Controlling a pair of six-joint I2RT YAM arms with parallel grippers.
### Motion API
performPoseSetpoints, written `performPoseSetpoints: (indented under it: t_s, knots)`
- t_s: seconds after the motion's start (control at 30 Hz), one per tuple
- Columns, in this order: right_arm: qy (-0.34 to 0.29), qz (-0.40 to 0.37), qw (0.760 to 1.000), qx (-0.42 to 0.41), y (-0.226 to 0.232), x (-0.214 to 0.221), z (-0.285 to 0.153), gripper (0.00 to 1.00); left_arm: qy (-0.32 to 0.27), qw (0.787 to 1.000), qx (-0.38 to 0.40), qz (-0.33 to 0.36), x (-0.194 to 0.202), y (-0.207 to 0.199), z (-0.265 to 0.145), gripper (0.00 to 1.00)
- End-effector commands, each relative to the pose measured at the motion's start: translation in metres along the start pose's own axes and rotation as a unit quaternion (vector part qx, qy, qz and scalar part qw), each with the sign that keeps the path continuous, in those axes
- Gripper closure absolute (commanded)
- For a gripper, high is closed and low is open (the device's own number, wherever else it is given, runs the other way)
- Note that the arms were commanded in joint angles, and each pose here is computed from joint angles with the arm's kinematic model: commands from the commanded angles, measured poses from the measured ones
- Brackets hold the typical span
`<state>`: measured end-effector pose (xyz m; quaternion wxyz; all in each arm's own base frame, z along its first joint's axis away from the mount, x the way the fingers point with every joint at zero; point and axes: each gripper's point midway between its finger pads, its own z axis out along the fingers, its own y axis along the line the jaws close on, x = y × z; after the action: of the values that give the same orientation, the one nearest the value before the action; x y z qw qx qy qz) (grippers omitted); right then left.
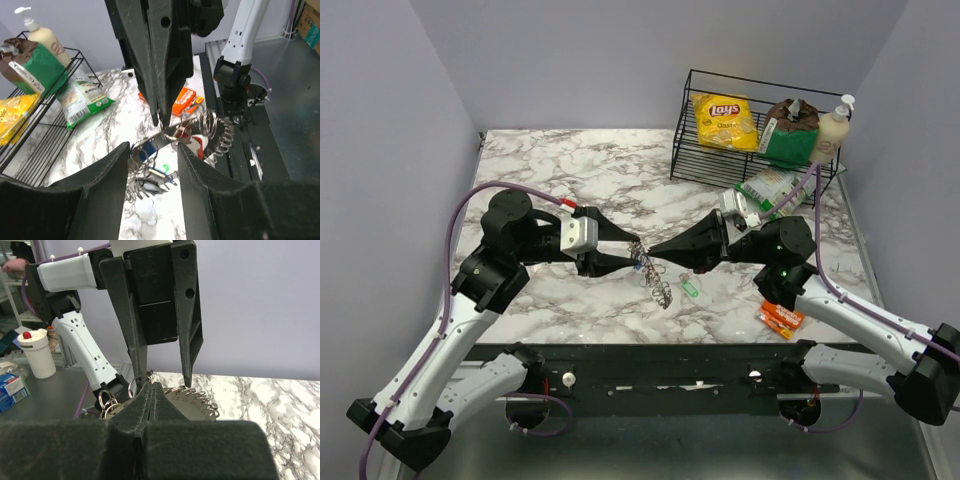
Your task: Put the keys on the keyring
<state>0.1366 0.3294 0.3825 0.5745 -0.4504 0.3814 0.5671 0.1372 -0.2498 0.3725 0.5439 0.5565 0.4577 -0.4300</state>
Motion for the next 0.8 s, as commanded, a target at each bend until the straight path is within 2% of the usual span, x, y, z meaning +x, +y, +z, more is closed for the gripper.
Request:
performPoseSetpoints:
  t_s: [0.0, 0.13, 0.37, 0.6, 0.77]
  knots:
    - [-0.023, -0.021, 0.999, 0.004, -0.004, -0.012, 0.001, 0.99, -0.023, 1.0, 0.01, 0.006, -0.012, -0.002, 0.008, 0.49]
    - [-0.022, -0.02, 1.0, 0.002, -0.004, -0.011, 0.002, 0.99, -0.023, 1.0, 0.014, 0.008, -0.013, -0.004, 0.013, 0.51]
    - [-0.023, -0.02, 1.0, 0.001, -0.003, -0.011, 0.001, 0.99, -0.01, 1.0, 0.009, 0.006, -0.007, -0.002, 0.015, 0.67]
    - [-0.025, -0.025, 0.999, -0.001, -0.001, -0.014, 0.0, 0.99, 0.021, 0.999, -0.029, 0.008, 0.004, 0.008, 0.01, 0.71]
    - [-0.025, -0.023, 0.999, -0.003, 0.0, -0.013, 0.0, 0.99, 0.028, 0.999, -0.04, 0.005, 0.009, 0.012, 0.009, 0.82]
